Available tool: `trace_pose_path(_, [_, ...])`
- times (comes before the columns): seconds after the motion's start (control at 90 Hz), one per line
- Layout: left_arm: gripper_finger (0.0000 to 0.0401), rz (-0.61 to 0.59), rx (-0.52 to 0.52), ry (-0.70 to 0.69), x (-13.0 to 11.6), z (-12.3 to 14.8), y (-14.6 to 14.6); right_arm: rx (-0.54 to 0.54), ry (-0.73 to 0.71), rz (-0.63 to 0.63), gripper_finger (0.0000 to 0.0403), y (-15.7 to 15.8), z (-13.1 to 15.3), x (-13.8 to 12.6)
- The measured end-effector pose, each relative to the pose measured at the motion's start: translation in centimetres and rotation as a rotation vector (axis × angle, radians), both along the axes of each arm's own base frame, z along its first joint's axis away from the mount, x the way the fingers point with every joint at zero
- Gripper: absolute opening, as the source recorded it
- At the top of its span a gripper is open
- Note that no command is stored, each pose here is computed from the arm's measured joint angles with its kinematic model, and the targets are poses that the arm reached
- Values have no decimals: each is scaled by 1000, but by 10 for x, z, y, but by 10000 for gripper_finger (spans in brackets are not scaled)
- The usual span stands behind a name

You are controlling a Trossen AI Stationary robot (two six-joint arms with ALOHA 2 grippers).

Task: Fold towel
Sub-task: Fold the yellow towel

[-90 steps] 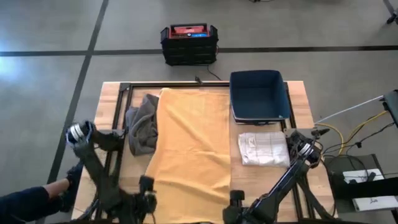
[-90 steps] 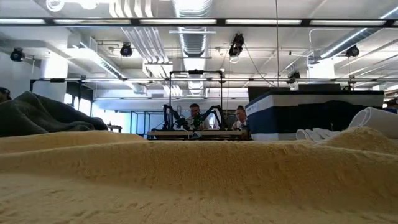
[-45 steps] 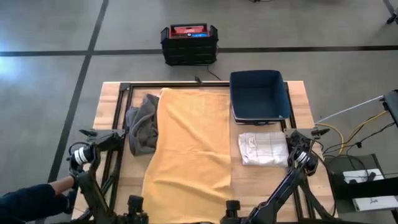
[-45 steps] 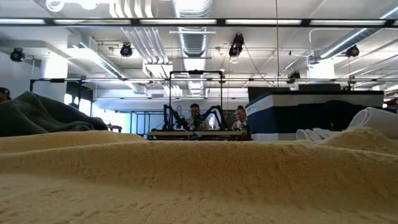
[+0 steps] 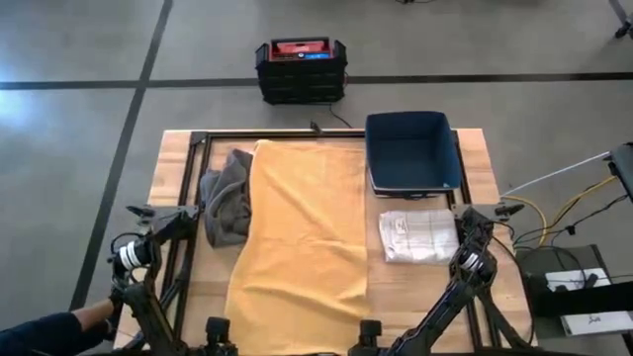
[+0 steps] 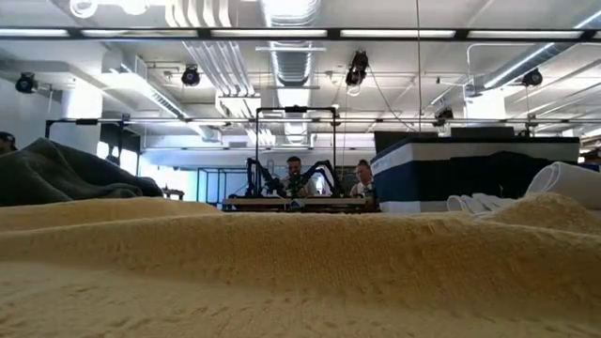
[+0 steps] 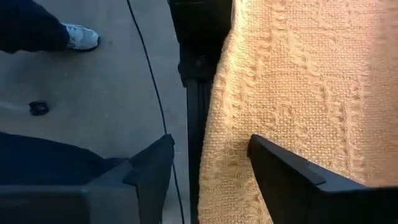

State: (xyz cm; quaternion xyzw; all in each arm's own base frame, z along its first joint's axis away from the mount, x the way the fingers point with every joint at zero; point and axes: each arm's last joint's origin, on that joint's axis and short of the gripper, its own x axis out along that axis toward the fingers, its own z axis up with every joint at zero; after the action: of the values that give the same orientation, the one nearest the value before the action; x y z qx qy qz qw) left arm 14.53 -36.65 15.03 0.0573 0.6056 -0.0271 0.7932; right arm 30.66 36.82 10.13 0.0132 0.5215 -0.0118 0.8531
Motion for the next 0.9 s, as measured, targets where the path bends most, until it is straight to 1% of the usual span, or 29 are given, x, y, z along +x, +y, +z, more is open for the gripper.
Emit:
trace_pose_path(0.167, [207,42,-5,-1,0,-4,2,-33,-6,-50,172,-4,-2,-1])
trace_pose_path(0.267, [183,59,-6,-9,-1,-6,3,-45,-5,-74,154,-7,-5,-2])
trace_pose_path(0.389, [129,62,-11,-17,0,-9,4,-52,-2,-75,120,-8,-6,-3])
trace_pose_path(0.578, [24,58,-32,-23,0,-9,1,-69,6,-59,50,-9,-7,-3])
trace_pose_path(0.611, [13,53,-35,-23,0,-10,1,-76,10,-56,37,-10,-7,-4])
trace_pose_path(0.667, [7,52,-36,-23,1,-10,1,-83,17,-54,16,-10,-7,-4])
trace_pose_path(0.711, [9,51,-36,-23,1,-9,1,-86,26,-51,7,-11,-7,-4])
trace_pose_path(0.789, [7,45,-38,-25,1,-6,0,-91,50,-54,6,-11,-4,-5])
trace_pose_path(0.9, [2,44,-44,-39,1,2,1,-135,101,-67,4,-14,2,-8])
